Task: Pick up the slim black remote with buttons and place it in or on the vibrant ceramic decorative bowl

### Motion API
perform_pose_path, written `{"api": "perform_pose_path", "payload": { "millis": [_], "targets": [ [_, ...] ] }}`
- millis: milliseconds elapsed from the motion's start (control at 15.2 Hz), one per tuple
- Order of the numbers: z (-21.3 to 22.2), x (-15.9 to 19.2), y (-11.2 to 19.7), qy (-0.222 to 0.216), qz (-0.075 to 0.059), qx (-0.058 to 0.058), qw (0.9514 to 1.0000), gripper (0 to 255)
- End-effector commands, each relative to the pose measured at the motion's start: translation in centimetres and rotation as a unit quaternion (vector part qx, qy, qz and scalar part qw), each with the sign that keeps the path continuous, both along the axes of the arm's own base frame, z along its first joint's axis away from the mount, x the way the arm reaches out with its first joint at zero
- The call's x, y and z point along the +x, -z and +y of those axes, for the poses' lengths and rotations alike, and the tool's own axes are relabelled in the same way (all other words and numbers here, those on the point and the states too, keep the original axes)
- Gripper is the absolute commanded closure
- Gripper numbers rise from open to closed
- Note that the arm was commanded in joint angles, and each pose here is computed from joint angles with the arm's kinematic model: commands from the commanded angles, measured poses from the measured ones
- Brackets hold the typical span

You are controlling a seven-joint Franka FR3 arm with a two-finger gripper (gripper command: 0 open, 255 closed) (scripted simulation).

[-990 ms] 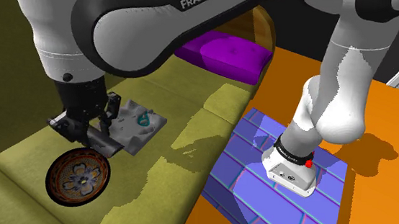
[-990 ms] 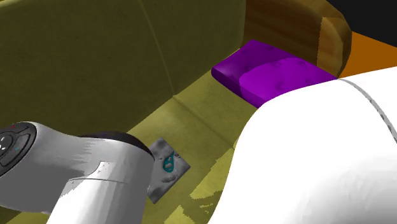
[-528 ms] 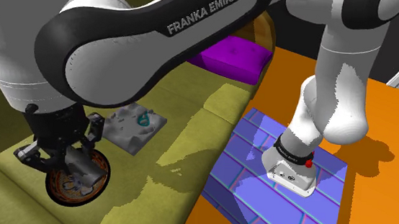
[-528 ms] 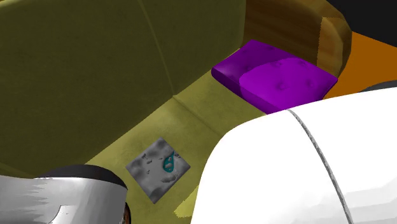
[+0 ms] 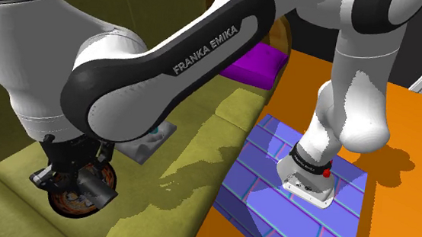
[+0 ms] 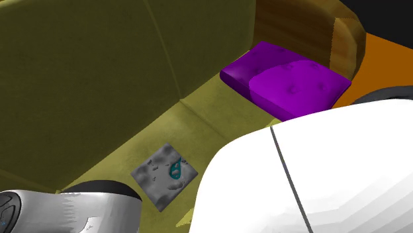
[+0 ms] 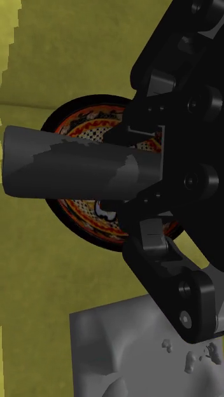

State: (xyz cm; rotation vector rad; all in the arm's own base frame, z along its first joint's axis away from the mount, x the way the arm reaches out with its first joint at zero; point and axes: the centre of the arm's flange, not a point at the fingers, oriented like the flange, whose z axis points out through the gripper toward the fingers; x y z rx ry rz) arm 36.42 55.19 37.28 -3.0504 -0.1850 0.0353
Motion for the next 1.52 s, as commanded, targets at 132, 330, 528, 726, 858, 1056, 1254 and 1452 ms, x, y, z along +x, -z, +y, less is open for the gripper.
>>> {"api": "perform_pose_path", "payload": {
  "millis": [132, 330, 528, 726, 858, 1056, 1254, 1452],
  "targets": [
    [0.0, 0.0, 0.6, 0.0, 0.0, 0.0, 1.0, 255],
    [0.0, 0.0, 0.6, 0.0, 0.0, 0.0, 1.0, 255],
    [0.0, 0.0, 0.6, 0.0, 0.0, 0.0, 1.0, 0],
    [0.0, 0.0, 0.6, 0.0, 0.0, 0.0, 1.0, 0],
    [0.0, 0.0, 0.6, 0.0, 0.0, 0.0, 1.0, 0],
    [-0.3, 0.1, -3.4, 0.0, 0.0, 0.0, 1.0, 0],
    [-0.4, 0.2, -4.4, 0.0, 0.0, 0.0, 1.0, 0],
    [-0.4, 0.2, -4.4, 0.0, 0.0, 0.0, 1.0, 0]
  ]
}}
